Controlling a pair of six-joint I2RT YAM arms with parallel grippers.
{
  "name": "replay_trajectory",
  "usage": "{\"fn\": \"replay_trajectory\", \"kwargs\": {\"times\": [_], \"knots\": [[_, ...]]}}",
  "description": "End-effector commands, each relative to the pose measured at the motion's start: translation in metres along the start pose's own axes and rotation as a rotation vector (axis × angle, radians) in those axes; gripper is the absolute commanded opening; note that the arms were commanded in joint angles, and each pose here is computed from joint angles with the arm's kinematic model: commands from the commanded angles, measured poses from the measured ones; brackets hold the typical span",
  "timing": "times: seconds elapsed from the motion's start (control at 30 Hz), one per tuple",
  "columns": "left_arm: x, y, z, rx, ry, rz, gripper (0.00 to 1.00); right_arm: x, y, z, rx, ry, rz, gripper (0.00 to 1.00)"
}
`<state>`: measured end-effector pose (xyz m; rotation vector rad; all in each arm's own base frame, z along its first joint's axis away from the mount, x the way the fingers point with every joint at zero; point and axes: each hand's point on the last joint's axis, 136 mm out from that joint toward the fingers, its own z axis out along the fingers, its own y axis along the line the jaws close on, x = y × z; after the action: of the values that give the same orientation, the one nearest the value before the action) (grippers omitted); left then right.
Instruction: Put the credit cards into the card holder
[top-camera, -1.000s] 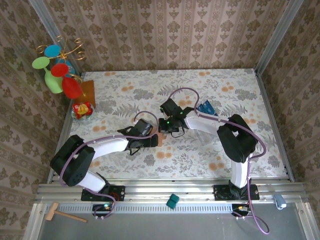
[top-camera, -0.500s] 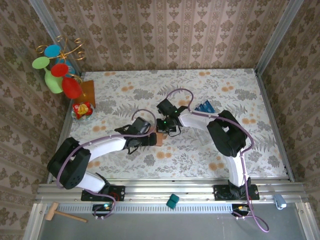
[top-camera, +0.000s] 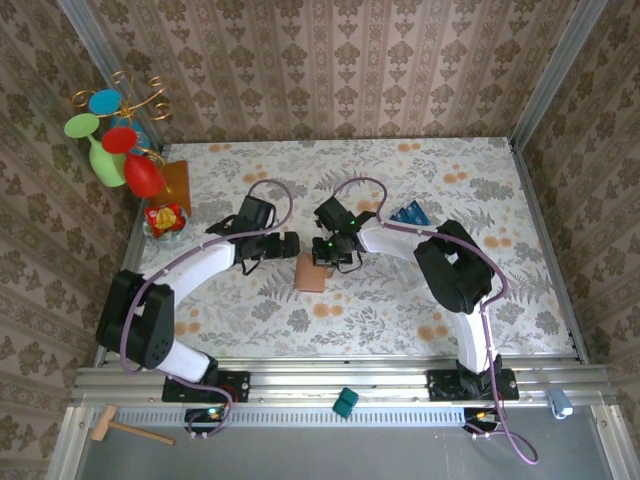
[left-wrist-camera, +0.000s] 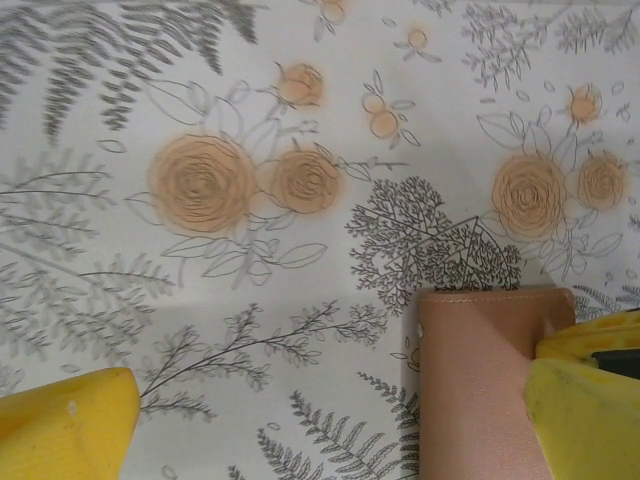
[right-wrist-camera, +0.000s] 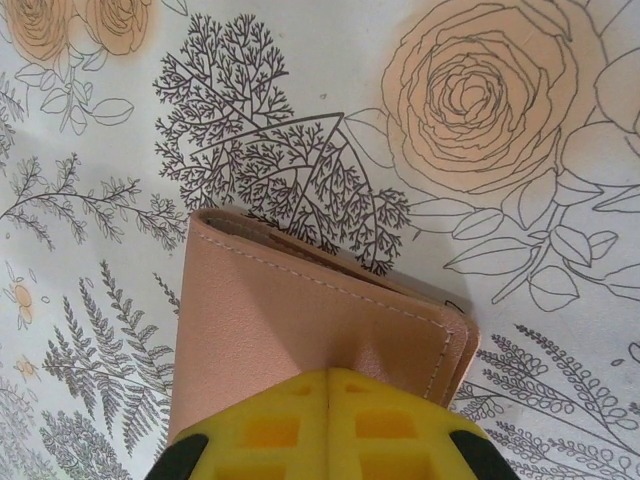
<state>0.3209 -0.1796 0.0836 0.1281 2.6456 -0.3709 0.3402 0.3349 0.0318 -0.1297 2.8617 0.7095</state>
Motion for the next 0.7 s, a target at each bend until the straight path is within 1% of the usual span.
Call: {"fn": "replay_trajectory", "kwargs": {"times": [0.0,0.27,0.53,0.67], "knots": [[0.003,-0.010,0.007,0.050,0.040,0.057,1.00,0.005,-0.007,0.008,0.015,0.042,0.006,0.00],[0.010,-0.014,0.019,0.079,0.045,0.044,1.00,0.006,-0.008,0.011,0.018,0.051,0.008,0.00],[0.020,-0.012,0.035,0.046,0.079,0.055,1.00,0.005,-0.006,0.012,0.011,0.048,0.011,0.00],[0.026,-0.005,0.043,0.006,0.098,0.052,1.00,0.005,-0.006,0.012,0.010,0.050,0.010,0.00]]}}
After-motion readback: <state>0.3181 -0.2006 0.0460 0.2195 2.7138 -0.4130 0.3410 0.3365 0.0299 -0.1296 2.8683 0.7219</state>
